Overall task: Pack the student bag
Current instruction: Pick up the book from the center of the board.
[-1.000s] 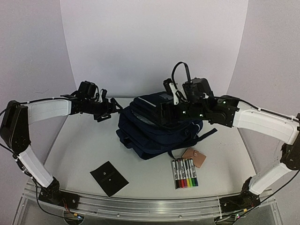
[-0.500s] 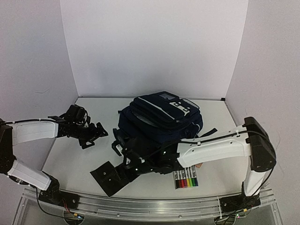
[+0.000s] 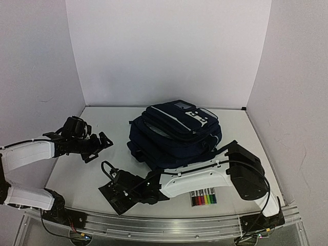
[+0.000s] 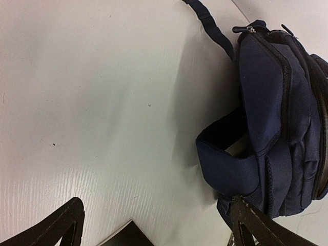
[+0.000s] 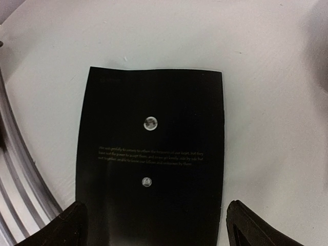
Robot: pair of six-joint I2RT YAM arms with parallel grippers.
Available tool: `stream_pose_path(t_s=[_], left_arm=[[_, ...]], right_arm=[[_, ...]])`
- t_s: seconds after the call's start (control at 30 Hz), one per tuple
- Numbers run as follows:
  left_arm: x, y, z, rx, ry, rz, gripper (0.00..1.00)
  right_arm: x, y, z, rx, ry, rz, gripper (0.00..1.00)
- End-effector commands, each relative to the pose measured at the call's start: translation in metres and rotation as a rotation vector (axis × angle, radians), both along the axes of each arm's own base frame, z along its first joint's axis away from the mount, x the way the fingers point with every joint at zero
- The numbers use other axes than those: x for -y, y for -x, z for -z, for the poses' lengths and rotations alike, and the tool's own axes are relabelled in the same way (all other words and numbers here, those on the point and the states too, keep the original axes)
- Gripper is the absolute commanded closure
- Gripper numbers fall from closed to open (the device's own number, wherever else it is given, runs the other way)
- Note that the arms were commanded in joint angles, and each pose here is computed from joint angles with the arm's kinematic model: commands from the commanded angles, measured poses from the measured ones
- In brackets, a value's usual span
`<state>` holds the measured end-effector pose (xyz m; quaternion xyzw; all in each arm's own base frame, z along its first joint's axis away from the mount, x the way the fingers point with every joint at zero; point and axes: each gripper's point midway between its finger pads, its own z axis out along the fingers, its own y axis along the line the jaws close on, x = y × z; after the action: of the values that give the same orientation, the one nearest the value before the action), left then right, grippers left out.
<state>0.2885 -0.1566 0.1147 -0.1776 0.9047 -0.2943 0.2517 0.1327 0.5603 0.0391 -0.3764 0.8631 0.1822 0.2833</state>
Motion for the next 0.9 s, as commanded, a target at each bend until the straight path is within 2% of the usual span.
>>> stream_pose_path(t_s=[0.0, 0.17, 0.5, 0.7, 0.87], left_arm=[[-0.004, -0.007, -0.02, 0.072, 0.0, -0.017, 0.0], [-0.003, -0.009, -0.025, 0.089, 0.01, -0.014, 0.0], [-0.002, -0.008, -0.037, 0.114, 0.02, -0.007, 0.0], [-0.007, -0.002, -0.042, 0.129, 0.02, -0.022, 0.0], [-0.008, 0.001, -0.044, 0.13, 0.024, -0.025, 0.0]], right_arm=[[0.002, -0.012, 0.004, 0.044, 0.046, 0.05, 0.11], [-0.003, -0.004, 0.022, -0.002, 0.063, 0.013, 0.23], [0.011, -0.006, 0.053, -0.024, 0.13, 0.06, 0.35], [0.03, -0.013, 0.075, -0.025, 0.189, 0.12, 0.58], [0.035, -0.016, 0.074, -0.024, 0.189, 0.139, 0.78]])
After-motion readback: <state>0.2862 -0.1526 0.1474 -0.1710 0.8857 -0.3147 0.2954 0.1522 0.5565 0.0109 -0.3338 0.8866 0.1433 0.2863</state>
